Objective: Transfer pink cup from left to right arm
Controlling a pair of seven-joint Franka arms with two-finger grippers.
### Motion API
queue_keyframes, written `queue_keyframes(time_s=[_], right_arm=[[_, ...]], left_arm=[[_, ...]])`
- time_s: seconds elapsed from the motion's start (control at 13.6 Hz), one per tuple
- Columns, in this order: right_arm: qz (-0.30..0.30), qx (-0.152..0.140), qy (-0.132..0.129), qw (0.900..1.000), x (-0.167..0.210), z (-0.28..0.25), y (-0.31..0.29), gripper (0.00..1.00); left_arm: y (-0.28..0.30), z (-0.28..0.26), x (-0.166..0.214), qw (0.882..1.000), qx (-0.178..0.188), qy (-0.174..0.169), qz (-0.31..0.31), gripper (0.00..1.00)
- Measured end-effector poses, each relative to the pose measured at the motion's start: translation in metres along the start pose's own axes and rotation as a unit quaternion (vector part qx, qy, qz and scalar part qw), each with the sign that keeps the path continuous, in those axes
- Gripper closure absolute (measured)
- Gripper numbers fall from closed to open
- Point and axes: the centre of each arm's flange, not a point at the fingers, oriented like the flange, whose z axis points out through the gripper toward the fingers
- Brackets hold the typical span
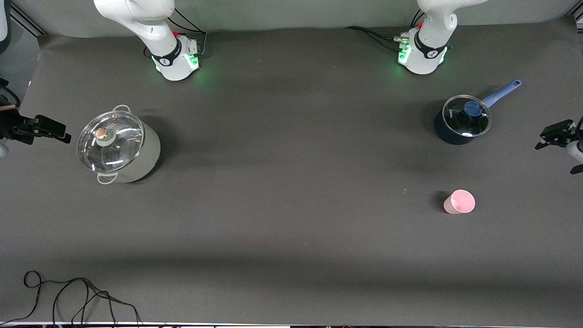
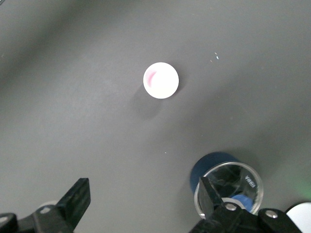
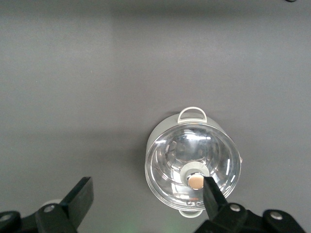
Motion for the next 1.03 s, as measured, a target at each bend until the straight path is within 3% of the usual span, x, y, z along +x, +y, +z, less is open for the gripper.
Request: queue_keyframes(time_s=[0.15, 0.37, 0.59, 1.03], right_arm=[[0.000, 0.000, 0.000, 1.000, 0.000, 0.000, 0.000, 0.00], [0.000, 0.000, 0.000, 1.000, 0.000, 0.000, 0.000, 0.00], [0.000, 0.000, 0.000, 1.000, 0.000, 0.000, 0.000, 0.00], [0.000, 0.000, 0.000, 1.000, 0.000, 0.000, 0.000, 0.00]], left_arm=[[-0.034, 0.027, -0.033, 0.997, -0.031, 0.045, 0.052, 0.00], [-0.090, 0.108, -0.091, 0.975, -0.086, 0.168, 0.116, 0.00], [-0.120, 0.205, -0.127, 0.934, -0.108, 0.287, 0.184, 0.02], [-0.120, 0.322, -0.119, 0.847, -0.108, 0.451, 0.260, 0.01]])
